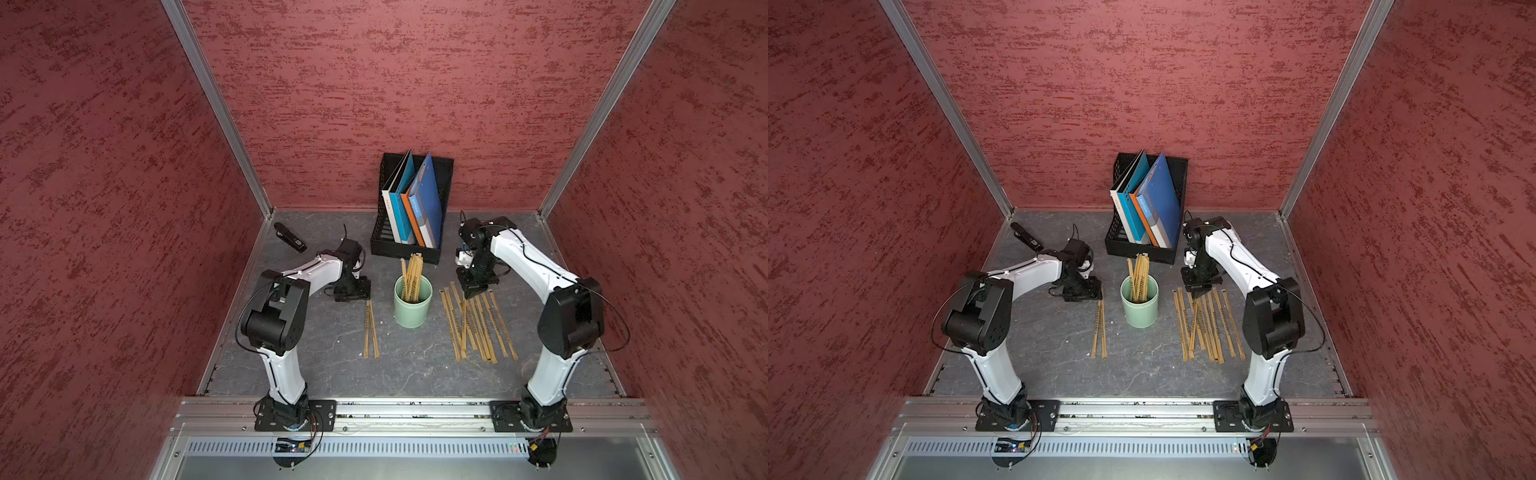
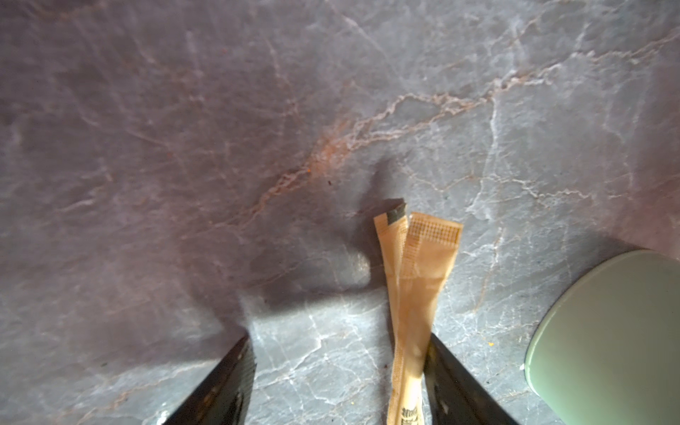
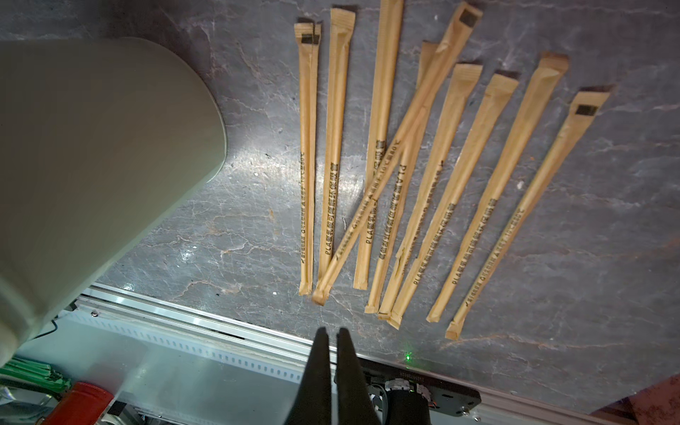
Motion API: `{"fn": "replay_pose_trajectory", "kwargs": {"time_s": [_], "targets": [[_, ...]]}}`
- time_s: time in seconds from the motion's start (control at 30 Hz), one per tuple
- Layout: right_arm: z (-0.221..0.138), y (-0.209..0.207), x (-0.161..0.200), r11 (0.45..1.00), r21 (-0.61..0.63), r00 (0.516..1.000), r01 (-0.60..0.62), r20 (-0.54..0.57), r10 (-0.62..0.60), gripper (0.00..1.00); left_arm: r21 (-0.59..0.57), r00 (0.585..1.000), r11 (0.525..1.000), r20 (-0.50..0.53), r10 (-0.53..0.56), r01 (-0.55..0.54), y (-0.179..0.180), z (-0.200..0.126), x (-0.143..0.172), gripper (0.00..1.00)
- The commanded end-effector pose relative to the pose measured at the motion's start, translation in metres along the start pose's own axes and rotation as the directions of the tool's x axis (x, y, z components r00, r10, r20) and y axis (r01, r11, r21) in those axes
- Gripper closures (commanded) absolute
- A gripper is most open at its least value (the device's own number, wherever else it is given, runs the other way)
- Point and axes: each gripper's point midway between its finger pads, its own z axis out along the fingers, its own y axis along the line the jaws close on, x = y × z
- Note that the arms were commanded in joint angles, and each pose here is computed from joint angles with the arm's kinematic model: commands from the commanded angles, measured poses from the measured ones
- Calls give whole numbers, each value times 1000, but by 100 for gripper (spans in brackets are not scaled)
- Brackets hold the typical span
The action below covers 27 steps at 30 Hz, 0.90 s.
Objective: Take the straws out of the storage container
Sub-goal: Place the straw at the center of the board.
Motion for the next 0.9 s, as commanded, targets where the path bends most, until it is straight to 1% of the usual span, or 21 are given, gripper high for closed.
{"fn": "replay_pose_trajectory", "kwargs": {"time_s": [0.0,0.1,0.2,0.3,0.33,0.37,0.4,0.47,0.57,0.6,0.7,0.73,0.8,0.87], "targets": [[2,2,-12,999,-28,999,16,34,-16,100,-6,998,1000,-55,11,-11,2,25,10,28],[6,-2,-15,1000,-14,999,2,34,-2,100,-8,998,1000,-60,10,-10,3,26,10,28],[2,0,-18,1000,-23,998,-16,63,17,100,-7,998,1000,-60,8,-8,3,27,10,28],[-10,4,-17,998,-45,989,-36,142,42,94,-7,998,1000,-57,7,-8,2,26,9,28],[-17,9,-15,997,-66,980,-33,192,45,90,-6,998,1000,-56,7,-8,2,26,8,28],[-24,15,-12,996,-91,968,-19,248,41,87,-5,998,1000,-56,7,-7,2,27,7,28],[-31,24,-9,994,-106,954,9,300,23,86,-5,998,1000,-60,5,-6,1,27,7,28],[-45,54,5,986,-120,906,114,420,-54,81,2,998,1000,-69,4,-4,0,29,6,28],[-62,97,33,969,-80,843,234,514,-161,77,4,997,1000,-75,4,-4,-2,29,6,25],[-64,112,40,960,-73,823,270,535,-191,77,6,997,1000,-77,2,-1,-1,29,6,23],[-67,165,58,915,-96,754,392,603,-259,79,9,997,1000,-82,-2,3,-3,26,8,22],[-64,184,62,897,-104,733,430,620,-280,83,5,996,1000,-86,-4,5,-2,26,9,22],[-53,214,65,876,-98,708,473,635,-311,93,-6,996,1000,-91,-7,7,1,24,12,22],[-33,240,62,861,-94,703,500,625,-339,98,-18,995,1000,-96,-9,7,3,23,15,22]]}}
